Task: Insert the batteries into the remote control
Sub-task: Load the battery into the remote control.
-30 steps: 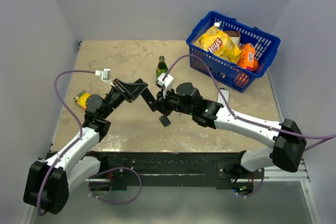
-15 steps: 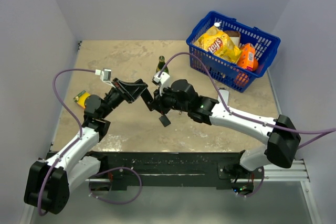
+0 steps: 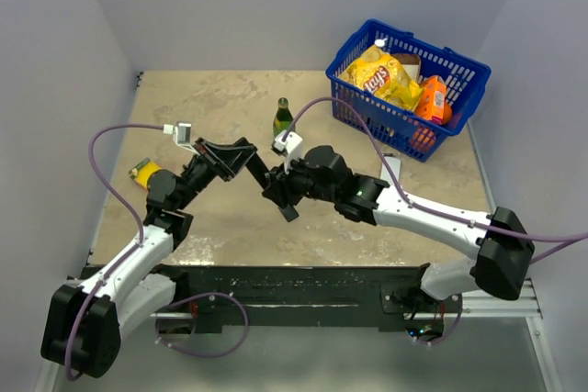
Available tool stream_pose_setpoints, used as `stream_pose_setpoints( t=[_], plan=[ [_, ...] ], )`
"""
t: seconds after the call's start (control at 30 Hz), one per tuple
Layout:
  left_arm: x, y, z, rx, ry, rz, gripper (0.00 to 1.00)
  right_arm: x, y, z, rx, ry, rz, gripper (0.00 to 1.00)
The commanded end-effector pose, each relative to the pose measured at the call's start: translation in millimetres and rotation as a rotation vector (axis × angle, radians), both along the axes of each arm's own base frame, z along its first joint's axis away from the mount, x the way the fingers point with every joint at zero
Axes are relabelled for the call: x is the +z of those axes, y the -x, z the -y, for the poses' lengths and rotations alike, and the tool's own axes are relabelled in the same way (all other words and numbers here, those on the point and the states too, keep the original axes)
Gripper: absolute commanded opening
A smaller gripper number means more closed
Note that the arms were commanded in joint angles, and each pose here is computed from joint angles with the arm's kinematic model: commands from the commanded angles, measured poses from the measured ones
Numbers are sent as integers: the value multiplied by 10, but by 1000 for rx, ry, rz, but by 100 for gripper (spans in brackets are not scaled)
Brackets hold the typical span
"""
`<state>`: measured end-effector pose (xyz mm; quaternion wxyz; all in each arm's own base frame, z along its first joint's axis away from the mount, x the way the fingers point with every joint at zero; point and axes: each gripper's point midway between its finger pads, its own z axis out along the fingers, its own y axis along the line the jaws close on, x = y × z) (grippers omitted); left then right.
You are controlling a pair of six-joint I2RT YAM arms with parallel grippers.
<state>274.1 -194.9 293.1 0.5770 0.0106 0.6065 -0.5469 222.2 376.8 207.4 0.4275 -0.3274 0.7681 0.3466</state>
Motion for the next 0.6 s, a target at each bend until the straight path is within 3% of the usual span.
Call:
stream_pose_setpoints(
  t=[0.0,0.4,0.57],
  plan=[
    [527,246,-4,-50,174,94,0,-376,-10,263,-76,117,-31,44],
    [289,149,70,-74,156,5,0,-98,-42,369,-122,51,30,47],
    [209,116,88,-83,171,-54,0,-2,-74,381,-142,36,44,55]
  ],
)
